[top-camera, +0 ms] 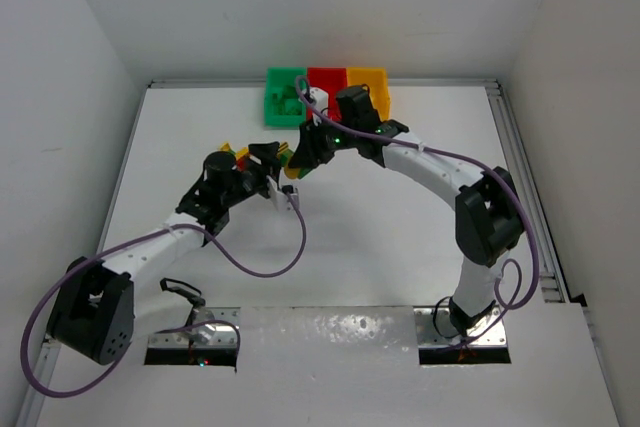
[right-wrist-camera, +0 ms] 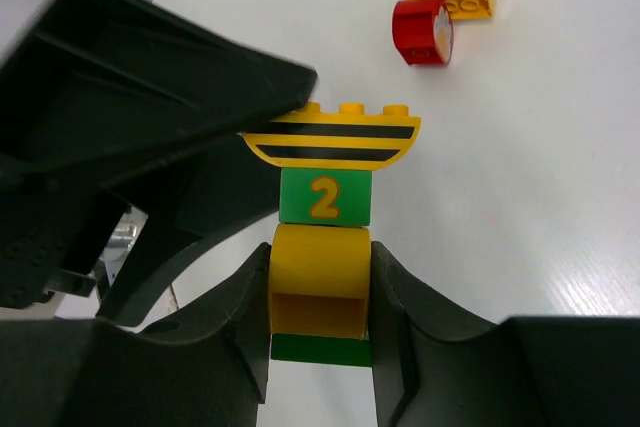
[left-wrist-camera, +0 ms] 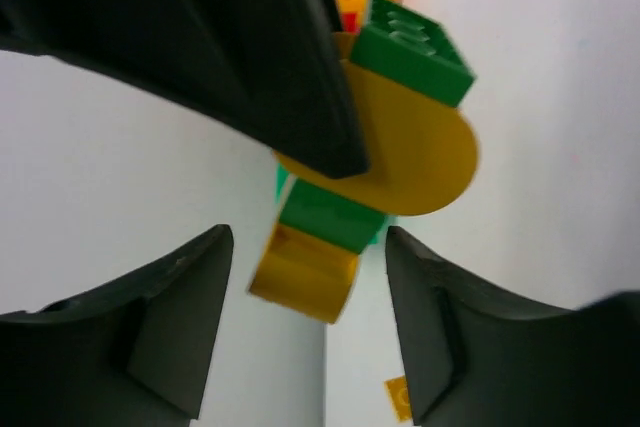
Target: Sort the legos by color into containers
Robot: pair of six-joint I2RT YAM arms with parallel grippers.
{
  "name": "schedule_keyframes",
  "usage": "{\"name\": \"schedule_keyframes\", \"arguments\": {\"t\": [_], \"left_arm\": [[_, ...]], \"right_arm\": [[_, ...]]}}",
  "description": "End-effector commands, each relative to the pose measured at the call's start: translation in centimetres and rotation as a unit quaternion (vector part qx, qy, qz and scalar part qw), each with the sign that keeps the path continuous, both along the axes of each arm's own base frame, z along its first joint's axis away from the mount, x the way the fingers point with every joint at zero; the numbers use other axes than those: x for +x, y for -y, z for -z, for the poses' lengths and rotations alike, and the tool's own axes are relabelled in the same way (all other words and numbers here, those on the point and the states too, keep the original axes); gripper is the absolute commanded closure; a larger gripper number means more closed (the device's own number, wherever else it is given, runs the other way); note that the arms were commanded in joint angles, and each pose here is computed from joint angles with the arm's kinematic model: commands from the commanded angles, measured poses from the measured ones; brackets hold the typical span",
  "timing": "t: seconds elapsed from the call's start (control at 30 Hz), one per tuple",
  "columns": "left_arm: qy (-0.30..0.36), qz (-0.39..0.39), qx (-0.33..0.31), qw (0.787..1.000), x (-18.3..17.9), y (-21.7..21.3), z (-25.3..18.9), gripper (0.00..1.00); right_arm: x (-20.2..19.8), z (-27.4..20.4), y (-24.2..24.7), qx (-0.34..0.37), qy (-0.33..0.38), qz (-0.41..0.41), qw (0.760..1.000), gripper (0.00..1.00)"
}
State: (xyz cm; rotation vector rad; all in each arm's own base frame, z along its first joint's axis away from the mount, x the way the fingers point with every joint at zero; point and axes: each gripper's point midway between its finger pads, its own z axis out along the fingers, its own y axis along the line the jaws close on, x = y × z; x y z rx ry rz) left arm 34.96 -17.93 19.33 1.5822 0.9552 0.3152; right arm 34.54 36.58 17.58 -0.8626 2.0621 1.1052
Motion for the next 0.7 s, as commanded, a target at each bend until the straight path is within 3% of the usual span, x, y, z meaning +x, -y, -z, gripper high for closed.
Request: {"name": "schedule_keyframes", "arguments": {"t": [0.0,0.03,0.07,0.13,0.27,0.47,0.67], "left_arm": [[0.003,0.034,0.013,0.999,-0.4,1.3,-0.1,0.46],[0.002,0.030,0.013,0.999,-0.2,1.2,-0.1,0.50],[0.000,0.024,0.012,1.000,0.1,1.1,-0.3,0.61],[-0.004,0.018,0.009,1.000,0.3,1.1,-0.5,0.68],[-0.004,0.017,-0.003,1.000,0.4,1.2,-1.2,1.00],[-0.037,-0.049,-0.005,0.998,1.7,-0.8,-0.5,1.00],[-0.090,-0.099,-0.022,0.991,3.4,-3.0,0.8,1.00]], "right_arm": [[0.8,-2.8,-1.1,0.032,0.034,-0.013,0.999,1.00],[0.7,-2.8,-1.1,0.031,0.035,-0.014,0.999,1.00],[0.7,-2.7,-1.0,0.029,0.035,-0.015,0.999,1.00],[0.6,-2.7,-0.9,0.028,0.036,-0.016,0.999,1.00],[0.4,-2.3,-1.0,0.027,0.030,-0.017,0.999,1.00],[0.0,1.6,1.5,-0.045,0.020,-0.010,0.999,1.00],[0.2,4.3,4.7,-0.074,-0.011,0.024,0.997,1.00]]}}
